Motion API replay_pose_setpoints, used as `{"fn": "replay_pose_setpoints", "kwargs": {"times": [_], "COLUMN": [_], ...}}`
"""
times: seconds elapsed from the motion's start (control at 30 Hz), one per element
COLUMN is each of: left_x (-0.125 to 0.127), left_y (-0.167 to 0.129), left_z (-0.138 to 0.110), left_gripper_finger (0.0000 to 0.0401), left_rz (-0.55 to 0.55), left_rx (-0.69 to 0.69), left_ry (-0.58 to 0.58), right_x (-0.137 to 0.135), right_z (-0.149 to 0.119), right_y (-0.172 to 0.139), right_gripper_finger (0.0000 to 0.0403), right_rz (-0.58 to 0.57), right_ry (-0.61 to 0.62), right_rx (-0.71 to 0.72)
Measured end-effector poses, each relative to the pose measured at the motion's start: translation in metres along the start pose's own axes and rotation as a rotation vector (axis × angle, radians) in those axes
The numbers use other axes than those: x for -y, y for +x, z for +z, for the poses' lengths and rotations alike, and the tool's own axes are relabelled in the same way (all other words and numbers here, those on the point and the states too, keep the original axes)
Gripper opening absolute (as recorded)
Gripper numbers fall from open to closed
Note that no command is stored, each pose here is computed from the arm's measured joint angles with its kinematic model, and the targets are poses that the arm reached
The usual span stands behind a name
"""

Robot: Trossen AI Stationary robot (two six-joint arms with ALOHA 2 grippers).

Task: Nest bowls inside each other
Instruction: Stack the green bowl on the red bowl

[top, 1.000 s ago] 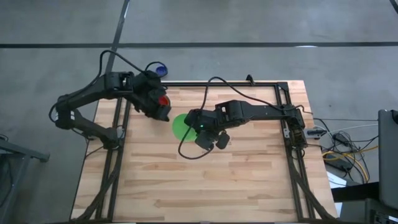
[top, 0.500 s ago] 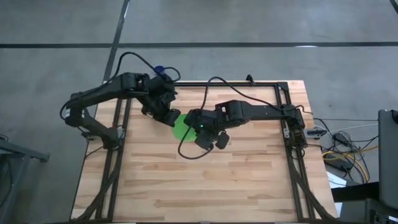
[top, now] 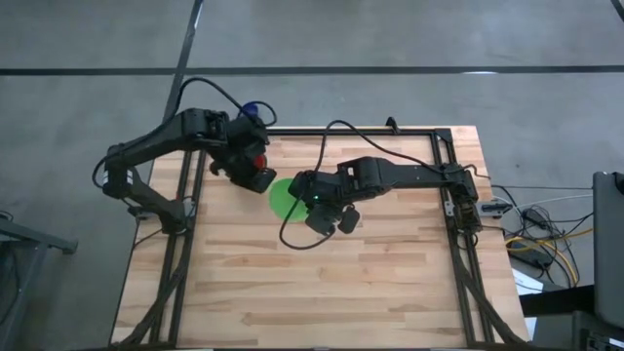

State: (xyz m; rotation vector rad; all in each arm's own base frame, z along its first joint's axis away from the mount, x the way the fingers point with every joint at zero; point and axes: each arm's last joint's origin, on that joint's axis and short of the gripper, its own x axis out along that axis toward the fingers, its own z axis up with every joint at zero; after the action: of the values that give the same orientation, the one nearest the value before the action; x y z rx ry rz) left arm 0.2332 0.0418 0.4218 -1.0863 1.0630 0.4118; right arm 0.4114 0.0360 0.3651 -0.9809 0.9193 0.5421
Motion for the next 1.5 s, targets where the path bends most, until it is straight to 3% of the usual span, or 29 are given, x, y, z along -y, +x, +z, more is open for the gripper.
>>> {"fn": "replay_pose_setpoints", "kwargs": {"times": [0.1,0.4,0.6,0.73,1.13,1.5], "left_x": [-0.004,-0.004,0.000,0.002,0.002,0.012], "left_y": [0.001,0.001,0.001,0.001,0.002,0.034], "left_z": [-0.002,-0.001,0.002,0.003,0.004,0.019], "left_gripper_finger": [0.0018,0.0018,0.0018,0.0018,0.0018,0.0018], "left_rz": [0.055,0.055,0.018,-0.003,-0.007,-0.003], "left_rx": [-0.004,0.002,0.032,0.047,0.048,-0.085], "left_ry": [-0.014,-0.017,0.004,0.023,0.026,0.033], "right_x": [-0.001,-0.004,-0.005,-0.010,-0.011,-0.011], "right_z": [0.001,0.002,0.002,0.003,0.000,0.000], "right_y": [0.000,0.000,-0.001,0.000,0.000,0.000], "right_gripper_finger": [0.0008,0.0008,0.0008,0.0008,0.0008,0.0008], "right_rz": [0.001,0.028,0.042,0.128,0.135,0.132], "right_ry": [-0.021,-0.113,-0.085,-0.087,-0.111,-0.110], "right_rx": [0.001,0.003,0.008,0.081,0.047,0.046]}}
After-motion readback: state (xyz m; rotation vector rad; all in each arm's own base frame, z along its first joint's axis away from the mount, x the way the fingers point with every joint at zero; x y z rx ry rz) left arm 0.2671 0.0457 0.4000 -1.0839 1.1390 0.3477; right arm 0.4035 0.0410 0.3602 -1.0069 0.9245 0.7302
